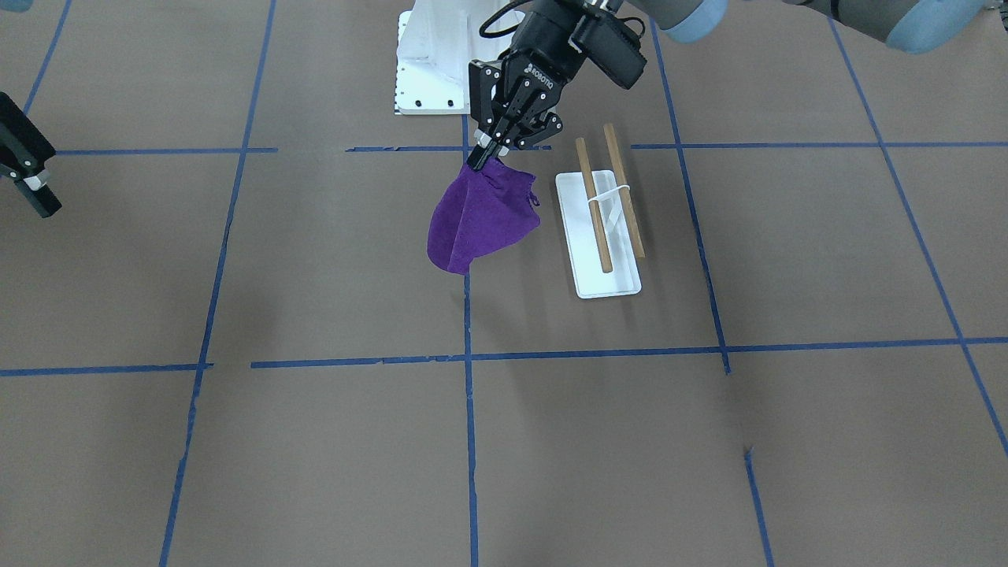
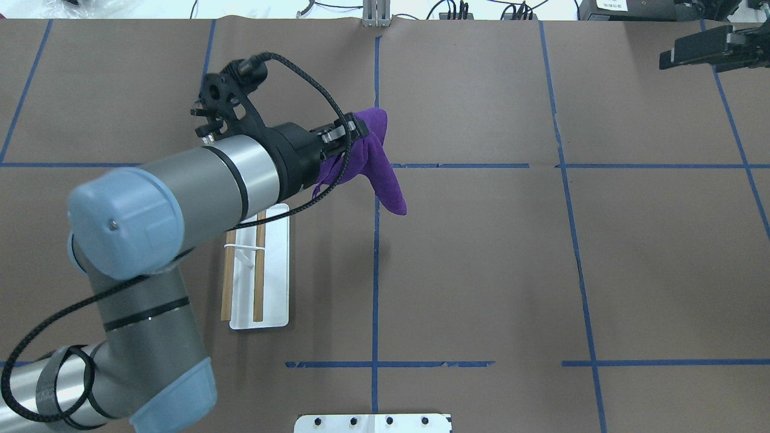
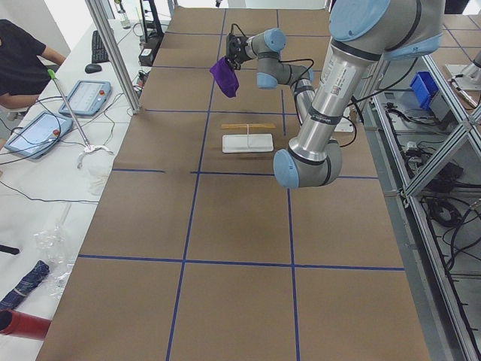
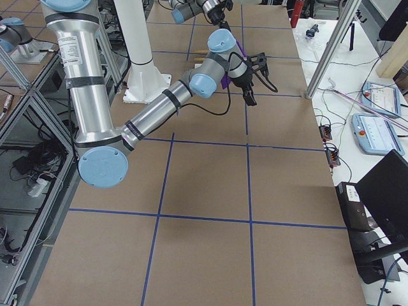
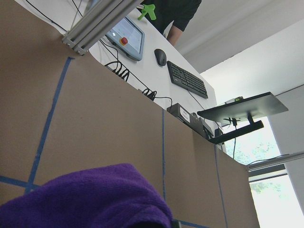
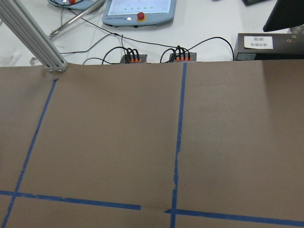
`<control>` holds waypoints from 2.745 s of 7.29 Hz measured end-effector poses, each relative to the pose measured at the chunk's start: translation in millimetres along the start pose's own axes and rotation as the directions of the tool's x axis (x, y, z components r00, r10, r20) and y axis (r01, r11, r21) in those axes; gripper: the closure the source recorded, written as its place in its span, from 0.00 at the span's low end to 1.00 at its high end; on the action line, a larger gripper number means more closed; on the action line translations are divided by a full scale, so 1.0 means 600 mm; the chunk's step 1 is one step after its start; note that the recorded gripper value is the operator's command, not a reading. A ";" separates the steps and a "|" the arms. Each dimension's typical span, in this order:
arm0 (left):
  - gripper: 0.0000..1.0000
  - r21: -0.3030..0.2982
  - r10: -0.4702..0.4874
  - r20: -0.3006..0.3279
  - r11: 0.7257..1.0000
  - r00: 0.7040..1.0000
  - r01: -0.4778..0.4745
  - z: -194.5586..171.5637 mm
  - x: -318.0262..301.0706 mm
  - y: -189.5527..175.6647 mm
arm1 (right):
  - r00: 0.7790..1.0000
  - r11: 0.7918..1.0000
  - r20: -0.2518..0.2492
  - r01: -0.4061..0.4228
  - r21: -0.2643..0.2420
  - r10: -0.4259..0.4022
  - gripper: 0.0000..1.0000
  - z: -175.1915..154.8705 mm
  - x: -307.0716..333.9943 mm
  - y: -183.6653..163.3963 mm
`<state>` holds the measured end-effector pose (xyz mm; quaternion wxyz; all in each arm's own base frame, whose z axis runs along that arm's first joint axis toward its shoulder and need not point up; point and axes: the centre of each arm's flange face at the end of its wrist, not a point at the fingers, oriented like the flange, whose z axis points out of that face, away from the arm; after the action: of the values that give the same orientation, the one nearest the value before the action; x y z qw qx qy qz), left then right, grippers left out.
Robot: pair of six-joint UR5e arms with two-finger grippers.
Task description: Hang towel on rack
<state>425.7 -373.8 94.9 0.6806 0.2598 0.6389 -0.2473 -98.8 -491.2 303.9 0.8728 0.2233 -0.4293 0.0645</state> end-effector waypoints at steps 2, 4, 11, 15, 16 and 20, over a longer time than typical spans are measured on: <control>1.00 0.079 0.076 0.122 0.993 0.990 -0.086 -0.018 -0.001 0.053 | 0.993 0.992 -0.111 0.023 -0.128 -0.038 0.00 0.009 0.061 0.017; 1.00 0.100 0.130 0.209 0.983 0.969 -0.154 -0.036 -0.035 0.081 | 0.983 0.962 -0.161 0.046 -0.271 -0.092 0.00 0.004 0.118 0.023; 1.00 0.129 0.240 0.390 0.942 0.889 -0.311 -0.172 -0.248 0.033 | 0.972 0.884 -0.210 -0.004 -0.467 -0.107 0.00 0.021 0.201 0.041; 0.01 0.120 0.272 0.449 0.925 0.851 -0.359 -0.151 -0.297 0.043 | 0.975 0.883 -0.198 -0.003 -0.470 -0.102 0.00 0.025 0.201 0.039; 0.00 0.115 0.275 0.454 0.925 0.847 -0.362 -0.141 -0.300 0.048 | 0.976 0.882 -0.195 -0.004 -0.471 -0.100 0.00 0.027 0.202 0.038; 0.00 0.042 0.295 0.425 0.938 0.856 -0.344 -0.158 -0.276 0.034 | 0.976 0.882 -0.196 -0.010 -0.472 -0.094 0.00 0.028 0.204 0.039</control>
<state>358.9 -294.6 256.4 0.8149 0.3437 0.4132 -0.2167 -41.7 -487.2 416.2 0.9429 0.0063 -0.3308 -0.0370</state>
